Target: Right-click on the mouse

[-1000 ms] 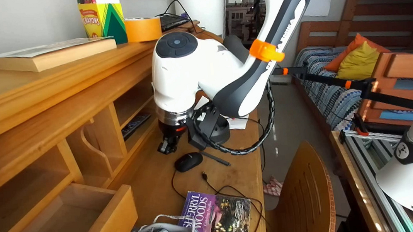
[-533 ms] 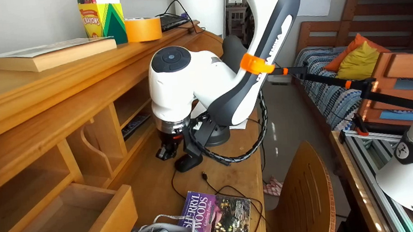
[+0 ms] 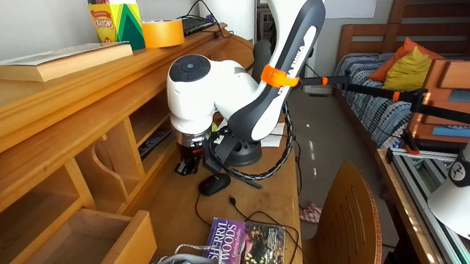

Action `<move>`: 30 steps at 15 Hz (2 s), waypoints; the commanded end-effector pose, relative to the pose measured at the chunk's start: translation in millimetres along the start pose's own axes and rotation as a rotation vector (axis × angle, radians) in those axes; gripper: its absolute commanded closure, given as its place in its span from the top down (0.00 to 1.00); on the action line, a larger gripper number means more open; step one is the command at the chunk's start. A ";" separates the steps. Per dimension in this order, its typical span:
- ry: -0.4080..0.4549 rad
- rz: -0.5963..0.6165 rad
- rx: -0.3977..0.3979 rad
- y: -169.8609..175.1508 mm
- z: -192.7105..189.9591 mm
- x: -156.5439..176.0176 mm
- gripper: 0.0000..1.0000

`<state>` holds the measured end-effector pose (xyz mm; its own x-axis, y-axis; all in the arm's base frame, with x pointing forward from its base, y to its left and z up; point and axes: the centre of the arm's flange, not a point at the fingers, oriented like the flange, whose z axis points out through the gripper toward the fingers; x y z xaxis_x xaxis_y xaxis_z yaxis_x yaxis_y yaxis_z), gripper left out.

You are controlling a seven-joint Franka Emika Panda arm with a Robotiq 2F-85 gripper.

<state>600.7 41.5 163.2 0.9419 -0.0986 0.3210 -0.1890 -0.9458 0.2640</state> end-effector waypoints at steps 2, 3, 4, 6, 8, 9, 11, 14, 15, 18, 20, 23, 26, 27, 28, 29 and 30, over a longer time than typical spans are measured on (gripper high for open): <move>-0.006 0.007 0.017 1.9 26.8 2.7 0.00; -0.008 0.002 0.015 2.2 31.9 0.2 0.00; -0.005 0.000 0.014 2.2 36.7 -1.8 0.00; -0.021 0.003 -0.002 3.0 25.3 -4.2 0.00; -0.024 0.002 -0.002 2.8 28.1 -5.5 0.01; -0.023 0.002 -0.002 2.6 27.3 -5.0 0.01; -0.021 0.003 -0.001 2.6 26.2 -4.2 0.00; -0.026 0.000 -0.018 2.3 39.3 -6.2 0.00; -0.025 0.003 -0.020 2.5 42.7 -7.8 0.00; -0.033 0.004 -0.013 4.3 49.9 -8.9 0.00; -0.037 0.004 -0.018 4.6 53.7 -9.0 0.00; -0.030 0.006 -0.015 5.2 60.1 -8.2 0.00; -0.035 0.001 -0.013 5.1 67.2 -7.8 0.00; -0.034 0.000 -0.012 4.6 69.3 -7.6 0.00; -0.035 0.000 -0.012 3.9 71.2 -7.3 0.00; -0.036 -0.001 -0.011 3.3 73.1 -7.6 0.00; -0.034 -0.003 -0.010 2.6 75.0 -8.1 0.00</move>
<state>607.9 18.5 105.7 0.9538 -0.1171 0.2766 -0.1973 -0.9385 0.2832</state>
